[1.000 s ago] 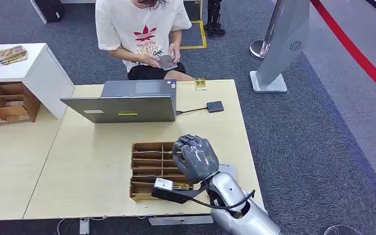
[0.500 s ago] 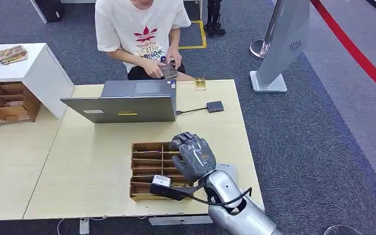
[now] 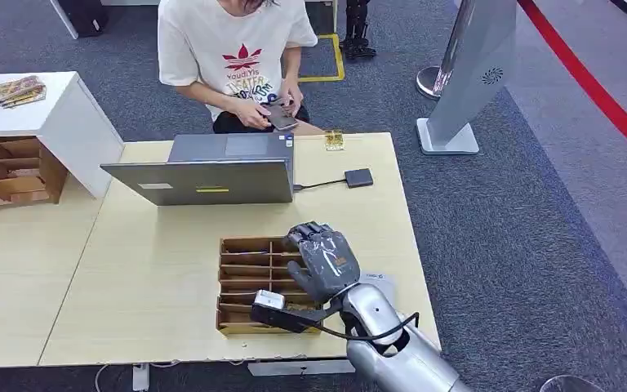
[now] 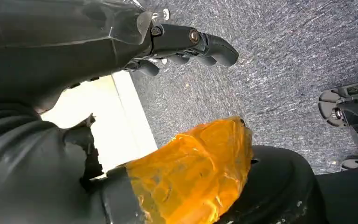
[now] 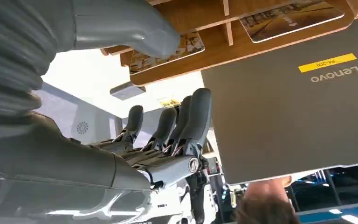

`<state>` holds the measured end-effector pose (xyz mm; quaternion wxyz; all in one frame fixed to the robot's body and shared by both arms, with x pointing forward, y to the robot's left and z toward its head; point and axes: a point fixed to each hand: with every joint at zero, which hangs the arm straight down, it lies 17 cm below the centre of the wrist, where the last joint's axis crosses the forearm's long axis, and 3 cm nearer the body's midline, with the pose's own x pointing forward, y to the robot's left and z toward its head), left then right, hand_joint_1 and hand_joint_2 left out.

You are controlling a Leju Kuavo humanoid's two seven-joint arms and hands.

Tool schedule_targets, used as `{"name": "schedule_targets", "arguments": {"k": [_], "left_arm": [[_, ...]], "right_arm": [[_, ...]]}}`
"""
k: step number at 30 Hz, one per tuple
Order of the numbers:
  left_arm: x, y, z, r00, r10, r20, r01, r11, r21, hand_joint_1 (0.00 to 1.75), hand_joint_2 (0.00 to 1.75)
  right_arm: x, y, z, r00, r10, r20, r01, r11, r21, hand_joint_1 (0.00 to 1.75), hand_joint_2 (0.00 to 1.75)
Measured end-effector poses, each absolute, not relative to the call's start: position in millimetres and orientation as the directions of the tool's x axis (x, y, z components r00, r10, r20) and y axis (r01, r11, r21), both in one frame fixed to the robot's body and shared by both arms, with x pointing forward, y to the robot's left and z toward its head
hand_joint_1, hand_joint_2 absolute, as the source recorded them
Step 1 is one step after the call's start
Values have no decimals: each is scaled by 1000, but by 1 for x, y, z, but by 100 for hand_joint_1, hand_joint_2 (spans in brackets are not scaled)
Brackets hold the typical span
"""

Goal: Pass the card to the sensor for recognition and then transmit it.

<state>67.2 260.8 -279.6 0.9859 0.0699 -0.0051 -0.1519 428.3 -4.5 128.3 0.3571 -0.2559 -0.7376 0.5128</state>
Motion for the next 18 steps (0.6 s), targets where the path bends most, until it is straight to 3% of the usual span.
{"name": "schedule_targets", "arguments": {"k": [2, 18], "left_arm": [[67, 261, -280, 954, -301, -11, 299, 944, 139, 0, 0], [67, 259, -280, 949, -315, -12, 314, 940, 133, 0, 0]], "right_arm": [[429, -5, 127, -613, 745, 264, 8, 340, -941, 93, 175], [435, -6, 119, -603, 755, 257, -7, 317, -948, 87, 175]]}}
